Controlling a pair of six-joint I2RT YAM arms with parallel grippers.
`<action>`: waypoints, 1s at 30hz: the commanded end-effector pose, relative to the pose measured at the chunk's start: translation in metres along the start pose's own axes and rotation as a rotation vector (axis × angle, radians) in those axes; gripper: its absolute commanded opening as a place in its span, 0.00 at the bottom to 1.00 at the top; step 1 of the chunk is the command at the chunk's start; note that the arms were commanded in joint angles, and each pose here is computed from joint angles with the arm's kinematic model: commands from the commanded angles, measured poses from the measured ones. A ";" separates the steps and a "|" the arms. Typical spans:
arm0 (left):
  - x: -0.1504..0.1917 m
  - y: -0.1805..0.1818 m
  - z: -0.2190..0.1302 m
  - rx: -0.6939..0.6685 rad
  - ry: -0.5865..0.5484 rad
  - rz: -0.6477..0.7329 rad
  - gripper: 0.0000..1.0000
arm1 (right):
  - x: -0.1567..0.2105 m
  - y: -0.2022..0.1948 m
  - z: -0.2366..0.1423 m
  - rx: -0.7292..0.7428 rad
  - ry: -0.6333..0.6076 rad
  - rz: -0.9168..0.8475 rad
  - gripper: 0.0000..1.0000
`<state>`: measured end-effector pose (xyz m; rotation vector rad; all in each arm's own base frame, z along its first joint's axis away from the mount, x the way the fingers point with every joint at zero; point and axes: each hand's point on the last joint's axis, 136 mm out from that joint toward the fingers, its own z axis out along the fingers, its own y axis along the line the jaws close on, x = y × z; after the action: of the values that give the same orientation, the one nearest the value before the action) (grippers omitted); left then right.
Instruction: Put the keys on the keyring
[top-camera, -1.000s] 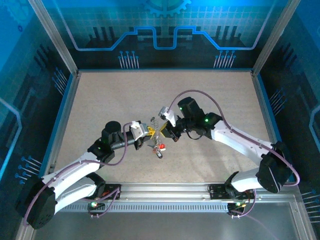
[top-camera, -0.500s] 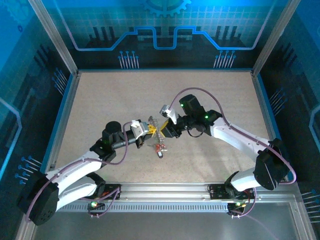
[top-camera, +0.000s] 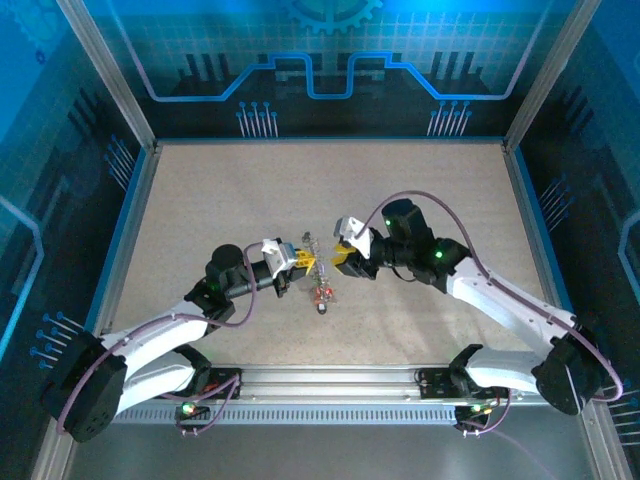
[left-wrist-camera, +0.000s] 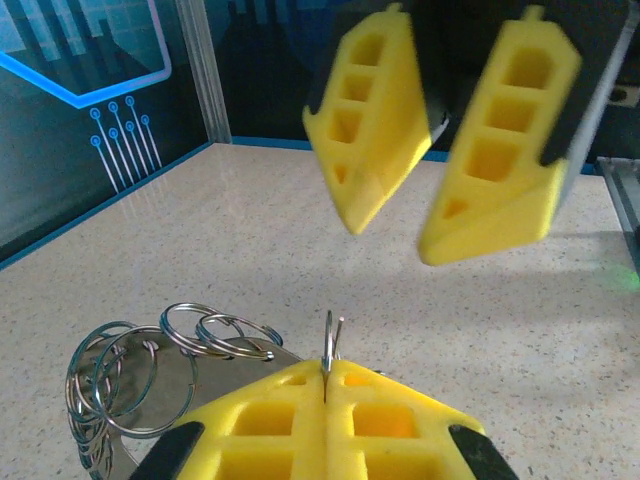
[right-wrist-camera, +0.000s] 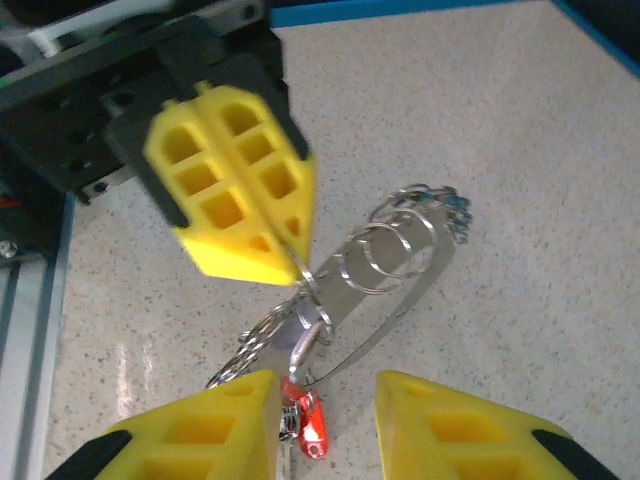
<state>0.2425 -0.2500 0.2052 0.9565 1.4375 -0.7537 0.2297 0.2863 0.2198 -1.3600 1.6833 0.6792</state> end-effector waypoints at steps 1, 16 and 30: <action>-0.021 -0.009 0.001 0.052 -0.088 0.005 0.00 | -0.010 0.010 0.002 0.013 -0.082 -0.262 0.29; -0.026 -0.021 0.004 0.137 -0.131 0.006 0.00 | -0.010 0.001 0.018 0.013 -0.084 -0.299 0.32; -0.027 -0.021 0.004 0.138 -0.143 0.022 0.00 | -0.004 0.010 0.017 -0.049 -0.064 -0.330 0.04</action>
<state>0.2323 -0.2648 0.2152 0.9821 1.3466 -0.8929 0.2260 0.3040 0.2051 -1.5688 1.3900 0.5661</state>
